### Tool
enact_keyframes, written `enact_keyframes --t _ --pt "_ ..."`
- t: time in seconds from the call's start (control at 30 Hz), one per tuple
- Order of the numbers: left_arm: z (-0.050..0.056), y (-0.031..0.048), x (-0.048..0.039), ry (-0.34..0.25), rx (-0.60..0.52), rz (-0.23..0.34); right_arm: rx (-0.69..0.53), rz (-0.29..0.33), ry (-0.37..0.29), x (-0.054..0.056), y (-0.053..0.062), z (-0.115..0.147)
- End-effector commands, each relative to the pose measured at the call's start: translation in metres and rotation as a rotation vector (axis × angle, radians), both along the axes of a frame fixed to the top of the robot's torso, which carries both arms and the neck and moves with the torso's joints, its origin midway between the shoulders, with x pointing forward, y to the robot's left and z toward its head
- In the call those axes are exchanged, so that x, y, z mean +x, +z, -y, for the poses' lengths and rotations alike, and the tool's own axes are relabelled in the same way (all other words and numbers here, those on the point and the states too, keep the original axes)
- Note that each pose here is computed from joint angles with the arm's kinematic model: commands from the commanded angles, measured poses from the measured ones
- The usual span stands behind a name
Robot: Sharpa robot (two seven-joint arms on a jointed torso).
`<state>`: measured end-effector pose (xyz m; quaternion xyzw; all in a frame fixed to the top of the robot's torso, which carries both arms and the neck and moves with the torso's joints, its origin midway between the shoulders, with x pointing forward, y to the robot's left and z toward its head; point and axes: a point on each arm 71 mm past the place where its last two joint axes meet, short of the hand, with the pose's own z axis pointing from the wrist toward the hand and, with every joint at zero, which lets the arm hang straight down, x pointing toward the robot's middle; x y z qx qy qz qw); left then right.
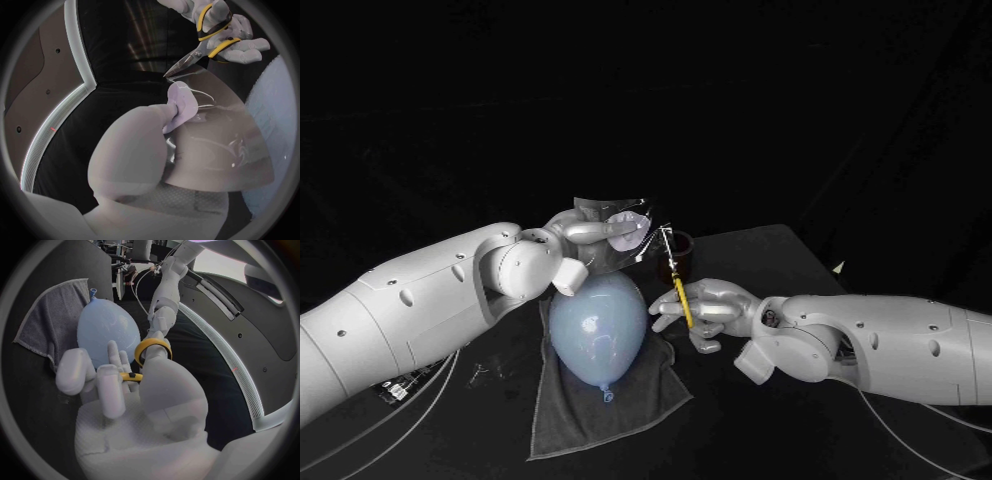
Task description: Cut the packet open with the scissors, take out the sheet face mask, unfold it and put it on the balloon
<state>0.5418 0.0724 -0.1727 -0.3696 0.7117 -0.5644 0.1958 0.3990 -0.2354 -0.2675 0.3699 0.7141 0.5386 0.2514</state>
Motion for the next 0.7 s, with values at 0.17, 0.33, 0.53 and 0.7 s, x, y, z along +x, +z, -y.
enact_keyframes --t 0.17,0.33,0.53,0.7 --pt "0.0021 0.0007 -0.0011 -0.017 -0.011 0.012 0.007 0.005 -0.021 0.0026 0.0015 0.0022" --pt "0.0006 0.0005 -0.0001 -0.01 -0.011 0.014 -0.002 -0.002 -0.023 0.0026 0.0008 0.0046" --pt "-0.0002 0.0004 0.0004 -0.004 -0.011 0.015 -0.01 0.001 -0.014 0.0019 0.0008 0.0055" --pt "-0.0004 0.0003 0.0004 -0.003 -0.012 0.015 -0.011 0.007 -0.011 0.0017 0.0012 0.0051"
